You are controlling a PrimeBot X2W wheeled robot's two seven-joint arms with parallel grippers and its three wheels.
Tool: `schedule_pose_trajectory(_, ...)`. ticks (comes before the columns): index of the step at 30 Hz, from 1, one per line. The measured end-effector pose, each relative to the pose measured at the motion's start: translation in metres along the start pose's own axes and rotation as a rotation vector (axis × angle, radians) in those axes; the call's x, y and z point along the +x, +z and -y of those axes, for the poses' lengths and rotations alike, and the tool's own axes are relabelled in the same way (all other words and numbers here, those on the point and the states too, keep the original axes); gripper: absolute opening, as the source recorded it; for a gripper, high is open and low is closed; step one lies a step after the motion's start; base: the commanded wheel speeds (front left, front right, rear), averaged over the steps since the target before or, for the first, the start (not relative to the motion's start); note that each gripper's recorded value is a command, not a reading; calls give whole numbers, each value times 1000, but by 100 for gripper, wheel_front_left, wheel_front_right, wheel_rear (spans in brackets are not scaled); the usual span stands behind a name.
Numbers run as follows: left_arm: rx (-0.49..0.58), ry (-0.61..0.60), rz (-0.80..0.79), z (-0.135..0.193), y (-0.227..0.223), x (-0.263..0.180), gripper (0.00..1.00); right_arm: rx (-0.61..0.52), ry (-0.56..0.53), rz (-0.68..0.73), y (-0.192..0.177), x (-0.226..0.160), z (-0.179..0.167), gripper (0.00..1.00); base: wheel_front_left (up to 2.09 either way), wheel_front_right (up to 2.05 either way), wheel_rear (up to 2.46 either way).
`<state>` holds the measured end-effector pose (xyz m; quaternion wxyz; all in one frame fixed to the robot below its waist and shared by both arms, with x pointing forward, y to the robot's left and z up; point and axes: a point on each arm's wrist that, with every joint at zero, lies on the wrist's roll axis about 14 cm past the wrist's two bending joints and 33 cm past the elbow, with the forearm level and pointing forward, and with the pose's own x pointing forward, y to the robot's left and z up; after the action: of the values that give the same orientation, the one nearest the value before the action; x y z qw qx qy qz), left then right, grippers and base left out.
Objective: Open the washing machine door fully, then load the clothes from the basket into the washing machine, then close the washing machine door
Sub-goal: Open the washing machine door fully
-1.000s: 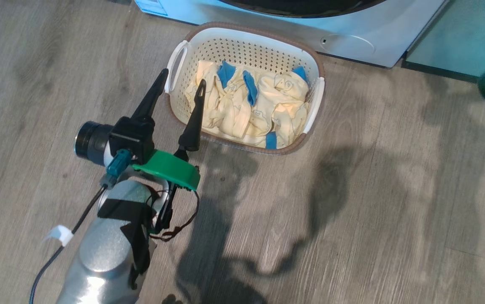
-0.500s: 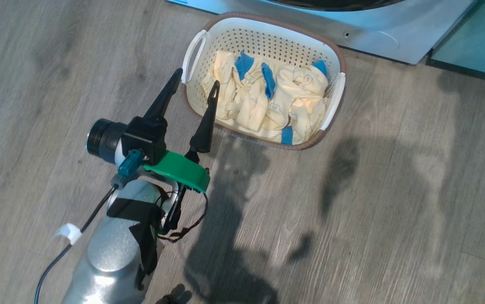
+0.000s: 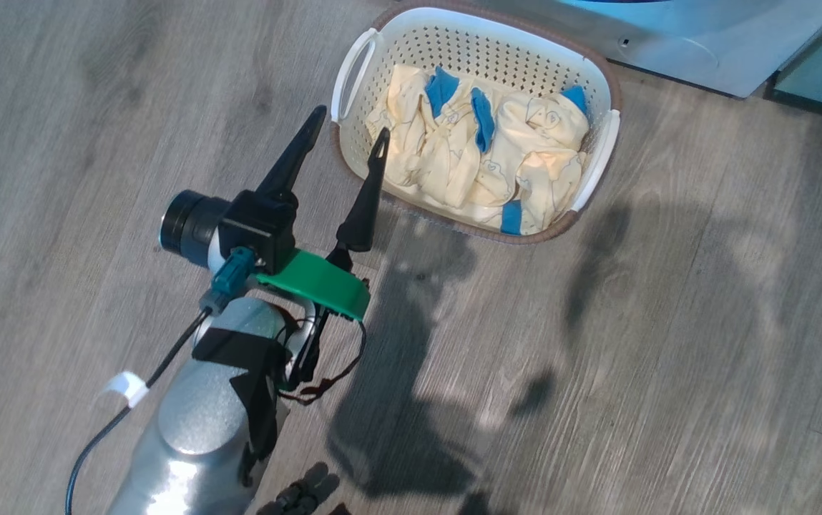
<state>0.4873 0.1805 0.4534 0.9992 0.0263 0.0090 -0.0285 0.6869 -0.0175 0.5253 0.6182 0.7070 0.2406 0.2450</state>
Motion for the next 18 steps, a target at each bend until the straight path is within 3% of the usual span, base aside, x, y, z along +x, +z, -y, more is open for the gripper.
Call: schedule_pose_trajectory(18,-12,4,-4,1,-1,0,100,-34,-64,-45,-9,12,12,0,0,0,0)
